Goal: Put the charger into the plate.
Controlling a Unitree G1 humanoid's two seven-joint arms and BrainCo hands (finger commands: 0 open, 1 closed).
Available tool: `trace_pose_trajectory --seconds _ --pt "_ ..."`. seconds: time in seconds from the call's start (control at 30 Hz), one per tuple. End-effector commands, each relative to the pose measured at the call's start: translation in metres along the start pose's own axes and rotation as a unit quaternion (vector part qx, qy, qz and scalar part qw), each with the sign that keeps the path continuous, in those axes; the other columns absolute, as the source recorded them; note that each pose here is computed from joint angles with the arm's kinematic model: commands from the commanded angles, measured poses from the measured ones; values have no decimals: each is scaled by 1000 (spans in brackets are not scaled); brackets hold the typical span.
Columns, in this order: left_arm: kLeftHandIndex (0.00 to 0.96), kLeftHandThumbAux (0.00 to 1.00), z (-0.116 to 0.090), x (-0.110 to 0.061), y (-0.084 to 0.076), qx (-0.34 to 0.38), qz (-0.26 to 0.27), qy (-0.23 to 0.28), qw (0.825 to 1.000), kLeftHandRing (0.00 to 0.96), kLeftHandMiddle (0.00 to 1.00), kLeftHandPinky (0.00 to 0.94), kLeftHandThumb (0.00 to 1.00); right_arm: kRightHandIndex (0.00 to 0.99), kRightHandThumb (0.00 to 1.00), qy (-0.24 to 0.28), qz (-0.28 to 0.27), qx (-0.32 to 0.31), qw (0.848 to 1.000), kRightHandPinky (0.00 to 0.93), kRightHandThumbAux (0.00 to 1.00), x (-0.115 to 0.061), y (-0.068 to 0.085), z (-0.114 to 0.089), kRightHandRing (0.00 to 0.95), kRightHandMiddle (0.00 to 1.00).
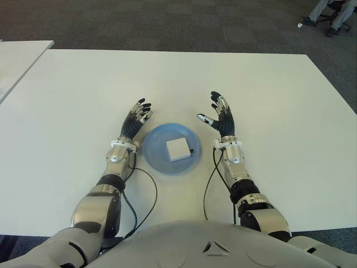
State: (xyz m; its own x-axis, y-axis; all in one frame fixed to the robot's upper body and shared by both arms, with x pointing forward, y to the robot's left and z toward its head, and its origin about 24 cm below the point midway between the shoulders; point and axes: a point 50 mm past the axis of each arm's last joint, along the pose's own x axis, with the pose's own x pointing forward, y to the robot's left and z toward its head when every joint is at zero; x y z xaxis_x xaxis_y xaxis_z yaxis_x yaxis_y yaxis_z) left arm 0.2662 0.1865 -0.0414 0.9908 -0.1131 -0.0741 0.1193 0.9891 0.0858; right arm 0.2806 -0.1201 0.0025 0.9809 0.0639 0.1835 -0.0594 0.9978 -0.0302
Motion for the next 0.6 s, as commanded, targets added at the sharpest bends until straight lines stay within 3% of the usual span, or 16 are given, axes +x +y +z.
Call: trace_pose_trajectory --seconds 0.03,0.6 --pt "29 475 -37 -31 -2 -6 6 94 996 185 197 151 0 134 14 15 1 16 1000 95 801 -3 6 -6 96 143" --pt "35 480 -38 -35 -1 -14 31 89 995 181 188 150 0 134 30 72 26 18 997 141 740 -17 9 -27 111 140"
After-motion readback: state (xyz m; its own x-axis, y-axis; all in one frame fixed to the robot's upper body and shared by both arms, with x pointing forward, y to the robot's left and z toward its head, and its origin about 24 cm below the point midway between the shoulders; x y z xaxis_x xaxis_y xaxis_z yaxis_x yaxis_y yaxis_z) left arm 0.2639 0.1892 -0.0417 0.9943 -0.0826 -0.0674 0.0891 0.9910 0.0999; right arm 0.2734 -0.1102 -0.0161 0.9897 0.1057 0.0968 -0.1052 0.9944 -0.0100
